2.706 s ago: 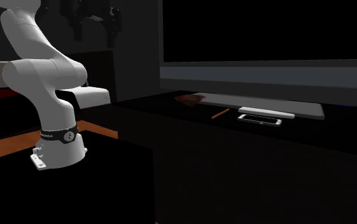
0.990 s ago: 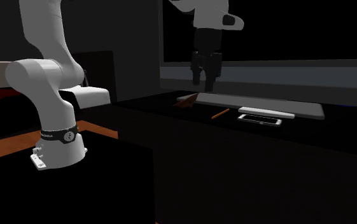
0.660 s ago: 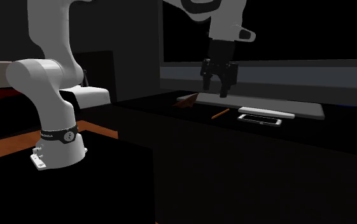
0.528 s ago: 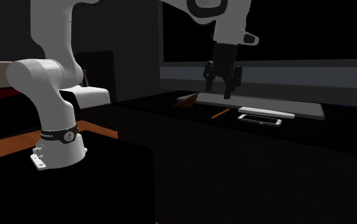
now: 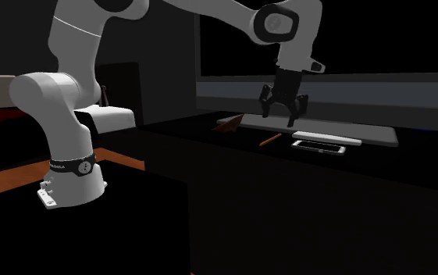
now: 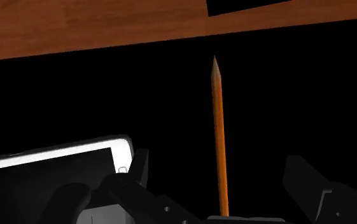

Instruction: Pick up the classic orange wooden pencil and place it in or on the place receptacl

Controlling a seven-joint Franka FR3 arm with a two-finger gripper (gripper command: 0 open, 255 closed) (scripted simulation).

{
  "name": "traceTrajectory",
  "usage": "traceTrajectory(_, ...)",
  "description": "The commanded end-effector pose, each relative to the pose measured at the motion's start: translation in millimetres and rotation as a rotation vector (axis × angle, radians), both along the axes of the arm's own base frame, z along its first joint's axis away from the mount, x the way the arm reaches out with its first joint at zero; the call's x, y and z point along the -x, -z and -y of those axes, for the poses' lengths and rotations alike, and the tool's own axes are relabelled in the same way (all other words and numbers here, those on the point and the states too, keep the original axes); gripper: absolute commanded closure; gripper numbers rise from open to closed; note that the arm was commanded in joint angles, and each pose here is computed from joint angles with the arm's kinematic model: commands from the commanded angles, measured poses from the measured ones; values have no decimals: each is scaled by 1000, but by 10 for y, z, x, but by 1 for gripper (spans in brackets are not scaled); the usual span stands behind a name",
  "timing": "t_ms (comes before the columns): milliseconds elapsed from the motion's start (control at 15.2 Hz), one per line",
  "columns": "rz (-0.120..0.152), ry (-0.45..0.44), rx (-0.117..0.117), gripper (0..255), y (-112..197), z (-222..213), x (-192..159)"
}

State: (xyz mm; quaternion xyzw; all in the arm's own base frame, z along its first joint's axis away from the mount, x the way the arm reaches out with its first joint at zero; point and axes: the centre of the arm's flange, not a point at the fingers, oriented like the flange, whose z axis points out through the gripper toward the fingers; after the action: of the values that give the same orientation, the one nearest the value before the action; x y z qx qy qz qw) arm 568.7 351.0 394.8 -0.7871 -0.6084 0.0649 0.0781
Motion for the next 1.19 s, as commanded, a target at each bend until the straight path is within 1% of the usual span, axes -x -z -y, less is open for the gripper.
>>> traceTrajectory(0,-9,-65,-13,0,67,-241,3)
traceTrajectory(198,-23,-160,-31,0,169,-616,67)
traceTrajectory(726,-23,-160,-31,0,558,-632,158)
traceTrajectory(1122,-23,-160,-31,0,558,-633,157)
